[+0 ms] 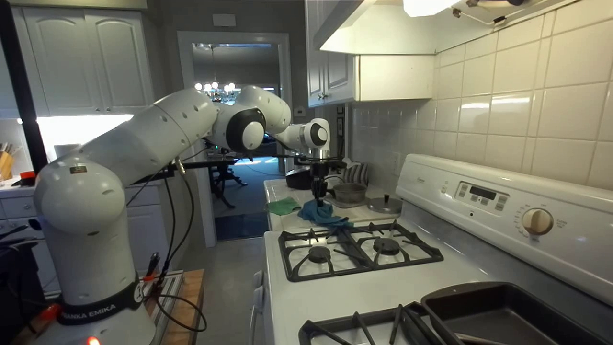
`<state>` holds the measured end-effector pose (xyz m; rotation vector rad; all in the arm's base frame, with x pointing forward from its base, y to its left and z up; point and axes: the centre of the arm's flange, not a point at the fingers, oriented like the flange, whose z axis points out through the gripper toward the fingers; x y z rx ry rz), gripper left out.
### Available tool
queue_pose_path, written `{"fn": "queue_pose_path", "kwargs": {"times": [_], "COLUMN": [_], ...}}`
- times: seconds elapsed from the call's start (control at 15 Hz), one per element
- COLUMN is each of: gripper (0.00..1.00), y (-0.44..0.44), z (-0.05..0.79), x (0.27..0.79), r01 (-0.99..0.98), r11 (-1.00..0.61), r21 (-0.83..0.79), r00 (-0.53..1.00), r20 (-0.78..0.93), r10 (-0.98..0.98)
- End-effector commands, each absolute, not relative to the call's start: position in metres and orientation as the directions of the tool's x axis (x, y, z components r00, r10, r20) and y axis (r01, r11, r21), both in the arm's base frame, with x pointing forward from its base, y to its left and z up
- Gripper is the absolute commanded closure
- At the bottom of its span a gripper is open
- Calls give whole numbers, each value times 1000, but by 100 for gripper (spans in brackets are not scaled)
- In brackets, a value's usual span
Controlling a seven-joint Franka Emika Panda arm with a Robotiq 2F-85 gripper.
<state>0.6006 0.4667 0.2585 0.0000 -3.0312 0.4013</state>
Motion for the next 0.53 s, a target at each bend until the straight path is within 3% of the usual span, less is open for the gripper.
{"fn": "queue_pose_path", "kwargs": {"times": [0.0,0.07,0.47], "gripper": [52,47,47], "y": [466,466,465], "z": [258,258,258], "x": [601,601,602], "r01": [-10,-10,-8], "r11": [965,965,965], "r21": [-260,-261,-261], "r00": [-996,-996,-996], "r20": [83,83,83], "r10": [12,12,14]}}
